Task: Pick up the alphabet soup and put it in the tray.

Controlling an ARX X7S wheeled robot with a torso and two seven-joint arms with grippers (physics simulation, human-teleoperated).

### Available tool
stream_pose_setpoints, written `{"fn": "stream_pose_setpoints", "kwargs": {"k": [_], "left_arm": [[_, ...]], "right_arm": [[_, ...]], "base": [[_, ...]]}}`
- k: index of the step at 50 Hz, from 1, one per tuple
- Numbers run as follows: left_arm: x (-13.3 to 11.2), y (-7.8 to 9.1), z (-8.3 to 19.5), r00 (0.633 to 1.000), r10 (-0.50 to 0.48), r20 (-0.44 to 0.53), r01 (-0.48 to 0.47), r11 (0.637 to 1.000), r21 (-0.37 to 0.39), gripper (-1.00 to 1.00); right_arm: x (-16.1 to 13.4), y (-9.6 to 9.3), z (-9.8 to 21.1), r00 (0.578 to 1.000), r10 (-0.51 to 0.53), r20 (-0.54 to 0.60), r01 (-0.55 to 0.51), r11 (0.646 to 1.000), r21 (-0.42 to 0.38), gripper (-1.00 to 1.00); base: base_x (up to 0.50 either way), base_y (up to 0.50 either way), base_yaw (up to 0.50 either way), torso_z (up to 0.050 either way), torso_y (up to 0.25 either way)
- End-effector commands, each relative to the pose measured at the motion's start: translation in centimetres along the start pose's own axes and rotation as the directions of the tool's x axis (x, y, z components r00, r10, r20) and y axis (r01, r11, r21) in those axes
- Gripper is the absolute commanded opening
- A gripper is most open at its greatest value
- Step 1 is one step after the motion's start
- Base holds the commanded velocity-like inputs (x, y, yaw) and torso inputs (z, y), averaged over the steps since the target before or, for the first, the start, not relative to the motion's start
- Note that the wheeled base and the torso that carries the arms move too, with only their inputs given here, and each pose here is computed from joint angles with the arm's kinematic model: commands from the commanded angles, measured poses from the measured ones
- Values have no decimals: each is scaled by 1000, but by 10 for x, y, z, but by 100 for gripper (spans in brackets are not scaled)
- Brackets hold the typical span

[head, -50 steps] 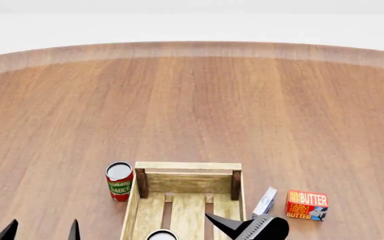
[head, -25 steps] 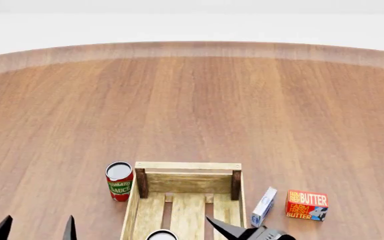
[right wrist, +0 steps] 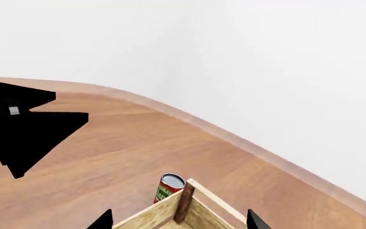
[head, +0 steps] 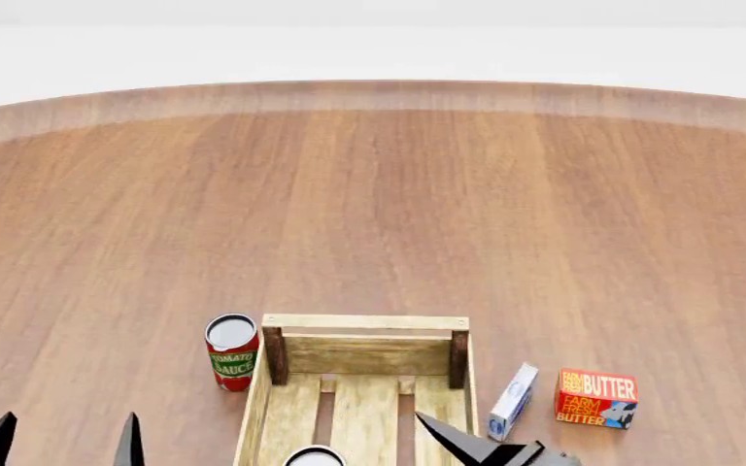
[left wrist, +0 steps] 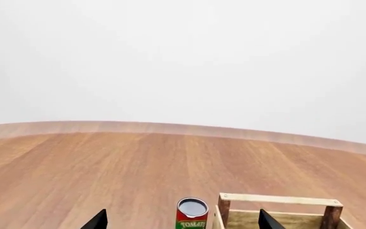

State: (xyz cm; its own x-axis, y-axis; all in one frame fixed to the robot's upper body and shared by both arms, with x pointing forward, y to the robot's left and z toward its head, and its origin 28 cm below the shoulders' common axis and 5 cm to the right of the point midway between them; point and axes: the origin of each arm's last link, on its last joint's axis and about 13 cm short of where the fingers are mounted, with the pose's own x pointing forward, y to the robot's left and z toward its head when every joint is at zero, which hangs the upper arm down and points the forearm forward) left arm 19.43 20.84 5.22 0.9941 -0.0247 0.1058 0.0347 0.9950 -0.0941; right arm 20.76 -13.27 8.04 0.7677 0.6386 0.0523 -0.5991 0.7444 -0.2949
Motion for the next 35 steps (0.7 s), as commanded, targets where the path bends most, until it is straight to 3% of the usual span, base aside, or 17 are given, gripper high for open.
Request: {"fn": "stream_pose_setpoints", "kwargs": {"k": [1, 15, 35], "left_arm": [[-1, 0, 2, 1000, -3, 4, 3, 1000, -3, 100], [-4, -1, 8, 1000, -8, 18, 9, 1000, -10, 100], [-8, -3, 17, 999, -26, 40, 27, 999, -22, 100]], "right_arm": [[-7, 2, 12, 999, -21, 39, 22, 999, -31, 100], [-12, 8, 25, 995, -34, 90, 39, 998, -58, 100], [-24, 8, 47, 966, -129, 223, 151, 985, -81, 100]], "base": [[0, 0, 0, 0, 0], [0, 0, 0, 0, 0], [0, 0, 0, 0, 0]]}}
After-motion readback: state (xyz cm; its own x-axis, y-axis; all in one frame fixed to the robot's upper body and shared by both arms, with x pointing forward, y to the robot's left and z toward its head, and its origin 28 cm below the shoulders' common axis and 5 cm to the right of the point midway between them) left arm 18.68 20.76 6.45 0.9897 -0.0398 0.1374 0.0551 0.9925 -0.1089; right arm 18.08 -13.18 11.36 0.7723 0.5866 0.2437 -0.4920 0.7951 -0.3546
